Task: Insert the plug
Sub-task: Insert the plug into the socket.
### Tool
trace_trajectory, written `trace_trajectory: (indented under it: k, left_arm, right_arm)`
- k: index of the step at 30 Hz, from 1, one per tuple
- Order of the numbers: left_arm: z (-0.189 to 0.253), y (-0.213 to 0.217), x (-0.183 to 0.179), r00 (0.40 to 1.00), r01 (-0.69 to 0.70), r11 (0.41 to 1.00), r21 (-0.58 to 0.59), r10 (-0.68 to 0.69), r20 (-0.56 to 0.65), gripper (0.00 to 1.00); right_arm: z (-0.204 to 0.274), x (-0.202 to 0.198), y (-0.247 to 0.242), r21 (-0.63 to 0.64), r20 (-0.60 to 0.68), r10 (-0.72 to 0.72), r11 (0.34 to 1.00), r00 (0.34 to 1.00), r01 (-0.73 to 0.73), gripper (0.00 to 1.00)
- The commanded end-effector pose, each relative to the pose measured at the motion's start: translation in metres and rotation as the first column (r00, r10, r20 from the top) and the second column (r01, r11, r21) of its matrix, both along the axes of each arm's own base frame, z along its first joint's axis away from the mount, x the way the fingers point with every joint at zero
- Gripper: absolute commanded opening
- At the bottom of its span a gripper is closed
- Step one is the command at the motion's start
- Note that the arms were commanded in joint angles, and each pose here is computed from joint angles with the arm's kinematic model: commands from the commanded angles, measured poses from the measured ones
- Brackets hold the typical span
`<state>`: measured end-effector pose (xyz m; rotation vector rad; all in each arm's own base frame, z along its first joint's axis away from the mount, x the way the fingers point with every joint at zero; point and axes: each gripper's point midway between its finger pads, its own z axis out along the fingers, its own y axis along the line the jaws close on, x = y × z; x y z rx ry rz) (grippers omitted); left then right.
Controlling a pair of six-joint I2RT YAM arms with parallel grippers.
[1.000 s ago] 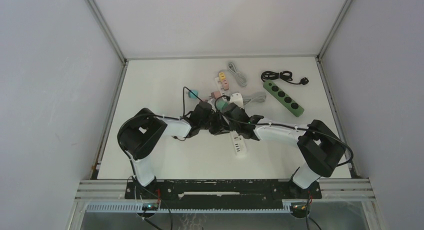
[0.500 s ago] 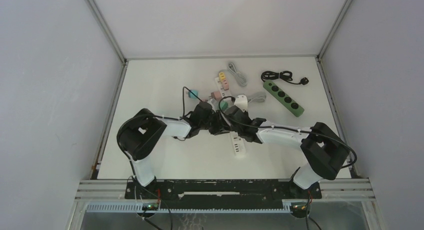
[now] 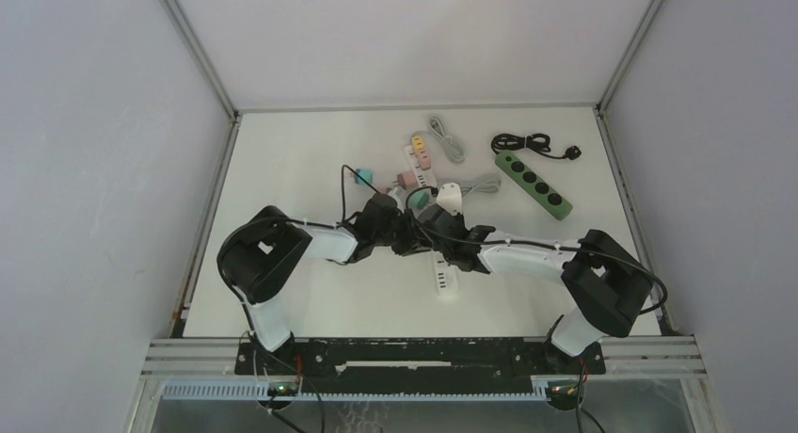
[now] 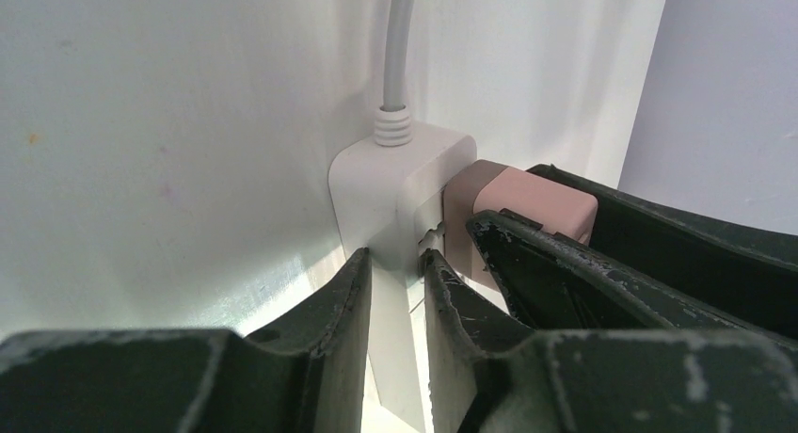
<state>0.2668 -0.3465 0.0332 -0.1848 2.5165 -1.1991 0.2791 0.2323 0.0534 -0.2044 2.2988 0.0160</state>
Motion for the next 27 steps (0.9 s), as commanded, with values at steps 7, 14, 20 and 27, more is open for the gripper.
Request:
trace_trajectory:
  k: [7, 14, 20, 27]
  left_arm:
    - [-0.021, 0.02, -0.009, 0.999, -0.048, 0.994, 0.094, 0.049, -0.015, 0.3]
    - [-0.018, 0.017, -0.011, 0.999, -0.041, 0.995, 0.091, 0.042, -0.006, 0.3]
    - [-0.019, 0.017, -0.012, 0.999, -0.042, 0.995, 0.092, 0.043, -0.006, 0.3]
    - [-0.019, 0.014, -0.013, 0.999, -0.039, 0.996, 0.084, 0.039, -0.009, 0.3]
  right_arm:
    - [-0.076, -0.084, -0.069, -0.2, -0.418, -0.12, 0.979, 0.901, 0.037, 0.0]
    - [-0.079, -0.082, -0.053, -0.204, -0.45, -0.077, 0.979, 0.89, -0.018, 0.0]
    - [-0.078, -0.082, -0.044, -0.219, -0.446, -0.052, 0.974, 0.894, -0.053, 0.0]
    - [-0.053, -0.073, -0.032, -0.153, -0.372, -0.024, 0.988, 0.928, -0.036, 0.09]
